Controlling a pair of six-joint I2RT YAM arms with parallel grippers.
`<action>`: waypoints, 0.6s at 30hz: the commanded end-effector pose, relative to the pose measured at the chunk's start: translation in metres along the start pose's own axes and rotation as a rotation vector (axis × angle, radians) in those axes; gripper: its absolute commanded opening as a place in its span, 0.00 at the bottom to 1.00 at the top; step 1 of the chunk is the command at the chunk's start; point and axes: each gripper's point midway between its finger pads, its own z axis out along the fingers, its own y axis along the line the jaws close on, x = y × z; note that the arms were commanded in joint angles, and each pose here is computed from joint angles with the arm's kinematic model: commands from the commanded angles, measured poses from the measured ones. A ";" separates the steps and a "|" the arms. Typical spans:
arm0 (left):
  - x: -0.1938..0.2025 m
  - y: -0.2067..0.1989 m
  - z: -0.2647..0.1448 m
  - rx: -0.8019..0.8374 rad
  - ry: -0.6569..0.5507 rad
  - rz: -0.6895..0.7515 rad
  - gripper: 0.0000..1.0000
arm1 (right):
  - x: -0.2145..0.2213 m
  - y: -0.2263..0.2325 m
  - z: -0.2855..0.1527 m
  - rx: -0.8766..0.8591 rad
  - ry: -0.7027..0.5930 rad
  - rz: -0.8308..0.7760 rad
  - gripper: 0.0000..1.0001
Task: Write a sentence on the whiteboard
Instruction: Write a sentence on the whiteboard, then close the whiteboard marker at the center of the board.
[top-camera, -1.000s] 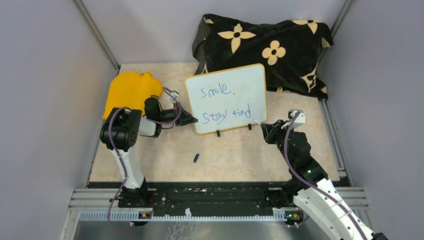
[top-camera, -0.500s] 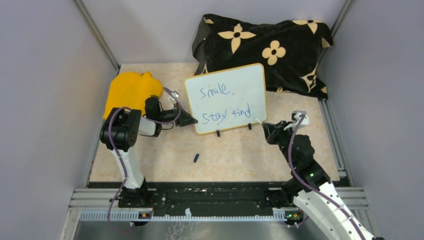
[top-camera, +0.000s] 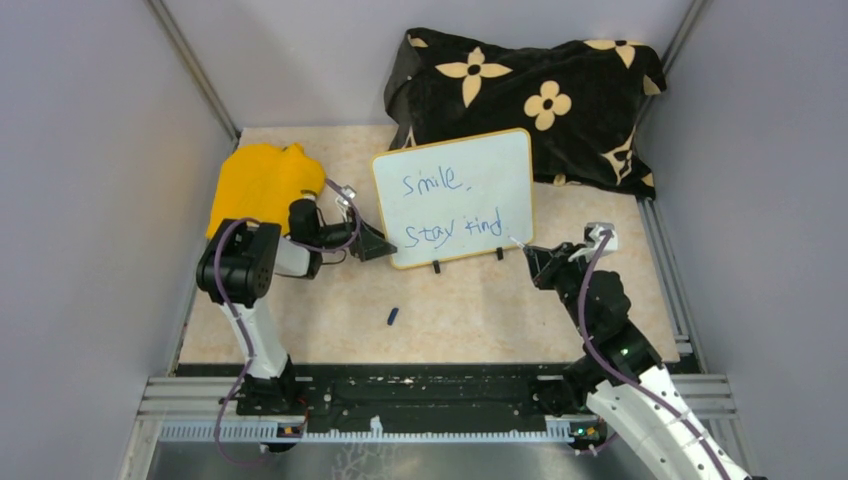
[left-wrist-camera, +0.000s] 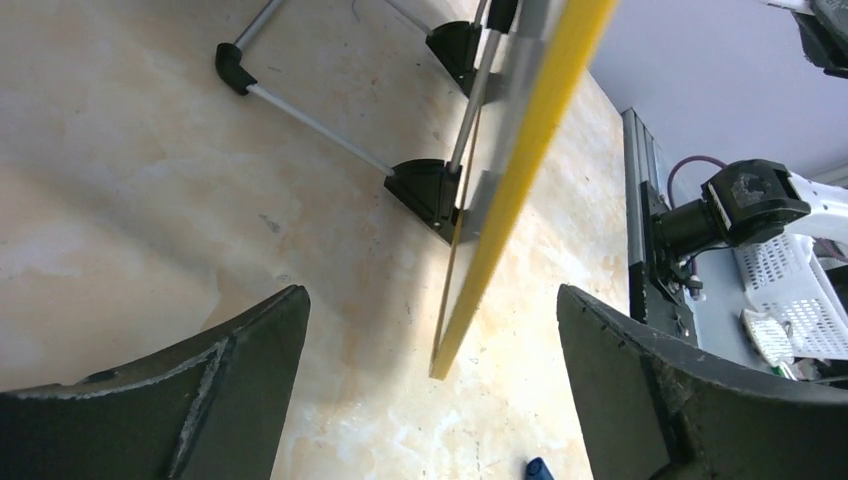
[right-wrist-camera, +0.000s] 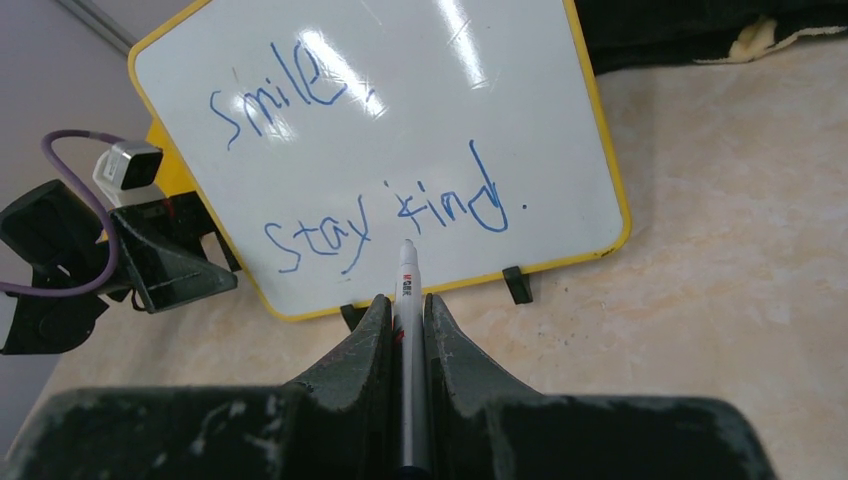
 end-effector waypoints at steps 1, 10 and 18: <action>-0.017 -0.016 -0.005 -0.005 -0.033 0.087 0.99 | -0.011 0.007 -0.004 -0.039 -0.039 0.002 0.00; -0.034 -0.003 -0.051 -0.483 -0.122 -0.080 0.99 | -0.019 0.014 -0.011 -0.081 -0.078 0.029 0.00; -0.089 -0.017 -0.174 -1.144 -0.462 -0.189 0.99 | -0.017 0.026 -0.014 -0.153 -0.076 0.028 0.00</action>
